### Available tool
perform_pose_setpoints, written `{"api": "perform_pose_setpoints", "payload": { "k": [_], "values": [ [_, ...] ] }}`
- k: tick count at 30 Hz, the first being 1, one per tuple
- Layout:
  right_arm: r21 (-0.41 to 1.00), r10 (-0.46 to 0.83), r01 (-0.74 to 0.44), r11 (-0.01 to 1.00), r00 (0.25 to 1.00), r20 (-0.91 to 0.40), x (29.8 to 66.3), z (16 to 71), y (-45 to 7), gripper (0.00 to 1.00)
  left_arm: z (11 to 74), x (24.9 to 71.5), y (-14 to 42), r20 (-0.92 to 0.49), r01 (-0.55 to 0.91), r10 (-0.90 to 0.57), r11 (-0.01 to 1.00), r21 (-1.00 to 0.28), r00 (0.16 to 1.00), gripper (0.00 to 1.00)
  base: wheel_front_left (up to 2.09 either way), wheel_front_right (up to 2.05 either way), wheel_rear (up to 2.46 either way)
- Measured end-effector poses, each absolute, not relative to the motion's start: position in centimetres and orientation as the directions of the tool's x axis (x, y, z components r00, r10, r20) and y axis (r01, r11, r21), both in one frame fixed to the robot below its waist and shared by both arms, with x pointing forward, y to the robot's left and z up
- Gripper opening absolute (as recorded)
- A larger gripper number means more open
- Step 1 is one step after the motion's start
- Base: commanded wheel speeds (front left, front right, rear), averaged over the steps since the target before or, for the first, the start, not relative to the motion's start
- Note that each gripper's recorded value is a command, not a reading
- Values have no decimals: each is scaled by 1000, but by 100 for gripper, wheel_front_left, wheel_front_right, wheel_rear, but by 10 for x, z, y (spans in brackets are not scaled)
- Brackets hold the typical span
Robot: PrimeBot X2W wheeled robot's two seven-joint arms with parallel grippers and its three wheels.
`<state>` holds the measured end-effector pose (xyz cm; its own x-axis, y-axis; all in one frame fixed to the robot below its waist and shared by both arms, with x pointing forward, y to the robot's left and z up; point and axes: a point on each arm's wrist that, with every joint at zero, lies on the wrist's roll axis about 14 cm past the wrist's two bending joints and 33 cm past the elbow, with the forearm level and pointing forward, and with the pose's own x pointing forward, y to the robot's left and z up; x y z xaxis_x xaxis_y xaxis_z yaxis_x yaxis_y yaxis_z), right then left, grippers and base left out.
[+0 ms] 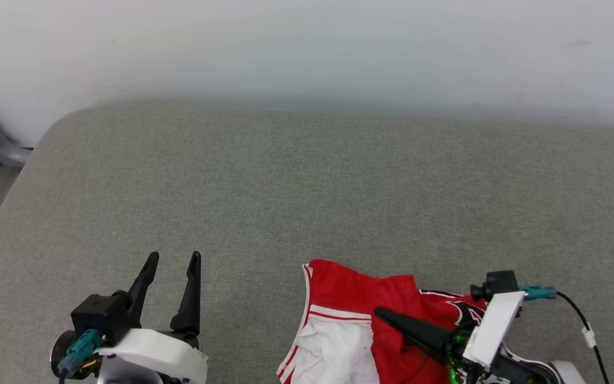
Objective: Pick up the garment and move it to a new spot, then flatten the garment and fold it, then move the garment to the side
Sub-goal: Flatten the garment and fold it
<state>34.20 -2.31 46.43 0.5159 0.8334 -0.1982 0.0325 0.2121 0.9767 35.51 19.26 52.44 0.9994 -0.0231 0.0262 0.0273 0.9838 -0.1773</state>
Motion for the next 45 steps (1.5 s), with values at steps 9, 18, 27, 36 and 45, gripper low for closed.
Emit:
{"api": "perform_pose_setpoints", "payload": {
  "k": [9,18,27,36,45],
  "values": [
    [979,879,56,196,433,-201,348,449,28,0,511,369,199,-3,-3,2,982,-187,1000,100,0,0,0],
    [959,859,38,282,436,-270,351,431,36,100,500,376,200,-23,-13,9,981,-194,1000,100,0,0,0],
    [872,806,-293,392,566,-172,374,492,20,100,510,375,197,12,7,-5,982,-187,1000,100,0,0,0],
    [641,499,-337,689,863,-83,409,521,-80,100,517,369,188,31,29,-24,984,-178,999,100,0,0,0],
    [279,157,-169,945,985,67,392,558,-181,100,527,365,179,62,49,-39,985,-166,997,100,0,0,0]
  ]
}}
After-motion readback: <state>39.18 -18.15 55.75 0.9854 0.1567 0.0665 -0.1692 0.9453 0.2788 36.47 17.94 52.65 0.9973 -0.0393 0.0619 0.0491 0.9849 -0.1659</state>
